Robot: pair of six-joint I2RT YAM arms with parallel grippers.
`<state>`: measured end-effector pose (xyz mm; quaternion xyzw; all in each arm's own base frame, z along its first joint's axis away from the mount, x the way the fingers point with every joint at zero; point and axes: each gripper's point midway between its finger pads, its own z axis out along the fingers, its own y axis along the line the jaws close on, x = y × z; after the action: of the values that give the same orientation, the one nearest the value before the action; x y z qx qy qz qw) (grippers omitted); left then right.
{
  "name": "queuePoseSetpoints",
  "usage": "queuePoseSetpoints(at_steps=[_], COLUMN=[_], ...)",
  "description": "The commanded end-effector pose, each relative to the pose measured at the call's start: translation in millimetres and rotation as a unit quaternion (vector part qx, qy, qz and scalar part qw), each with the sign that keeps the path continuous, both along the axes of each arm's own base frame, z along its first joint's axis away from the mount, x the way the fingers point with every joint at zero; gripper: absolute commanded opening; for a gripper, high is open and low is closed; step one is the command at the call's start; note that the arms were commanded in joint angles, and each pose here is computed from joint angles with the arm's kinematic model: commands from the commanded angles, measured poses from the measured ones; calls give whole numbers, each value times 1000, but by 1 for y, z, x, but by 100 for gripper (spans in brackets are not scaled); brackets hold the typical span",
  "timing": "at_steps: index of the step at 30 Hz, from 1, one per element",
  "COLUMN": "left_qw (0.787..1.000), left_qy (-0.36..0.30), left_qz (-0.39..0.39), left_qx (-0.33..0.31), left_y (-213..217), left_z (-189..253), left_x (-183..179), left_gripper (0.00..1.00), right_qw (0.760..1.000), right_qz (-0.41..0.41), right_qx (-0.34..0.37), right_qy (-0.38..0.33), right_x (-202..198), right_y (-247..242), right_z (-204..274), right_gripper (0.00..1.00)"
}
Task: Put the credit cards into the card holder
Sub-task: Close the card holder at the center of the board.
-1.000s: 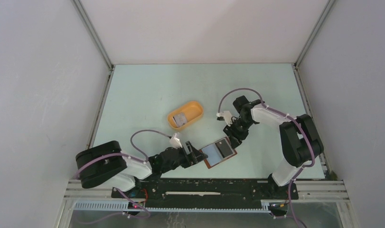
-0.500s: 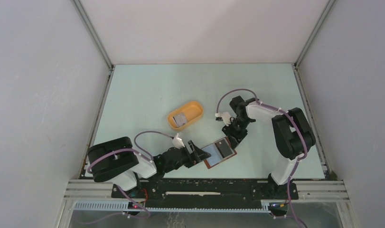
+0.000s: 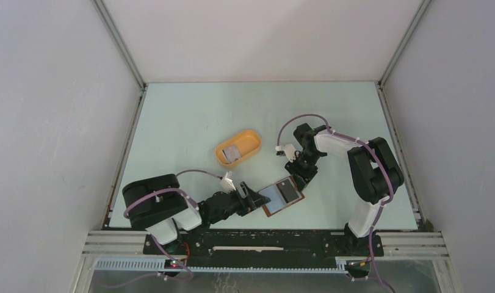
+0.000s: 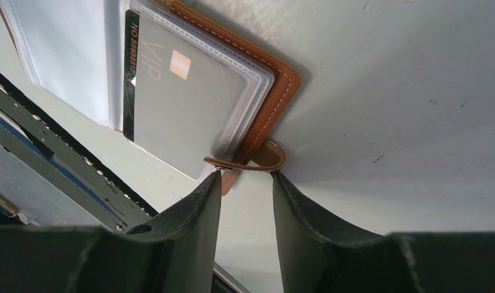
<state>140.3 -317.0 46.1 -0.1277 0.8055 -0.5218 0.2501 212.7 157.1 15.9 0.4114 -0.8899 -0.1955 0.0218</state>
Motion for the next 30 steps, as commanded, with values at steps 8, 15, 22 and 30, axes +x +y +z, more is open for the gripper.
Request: queuePoseSetpoints(at_steps=[8,15,22,30], left_qw=[996,994,993,993], left_qy=[-51,-64,-71,-71], left_qz=[-4,-19,-22,-23], left_qx=[-75,-85,-91,-91], left_y=[-8,-19,-26,-28], left_z=[32,41,47,46], left_x=[3,4,6,8], left_gripper=[78,77,77,76], right_qw=[1000,1000,1000,1000], right_qz=[1,0,-2,-2], right_qx=[10,13,17,20], right_qy=[18,17,19,20], right_x=[-6,-5,-5,-6], right_y=[6,7,7,8], right_z=[-8,-7,-6,-5], right_gripper=[45,45,45,46])
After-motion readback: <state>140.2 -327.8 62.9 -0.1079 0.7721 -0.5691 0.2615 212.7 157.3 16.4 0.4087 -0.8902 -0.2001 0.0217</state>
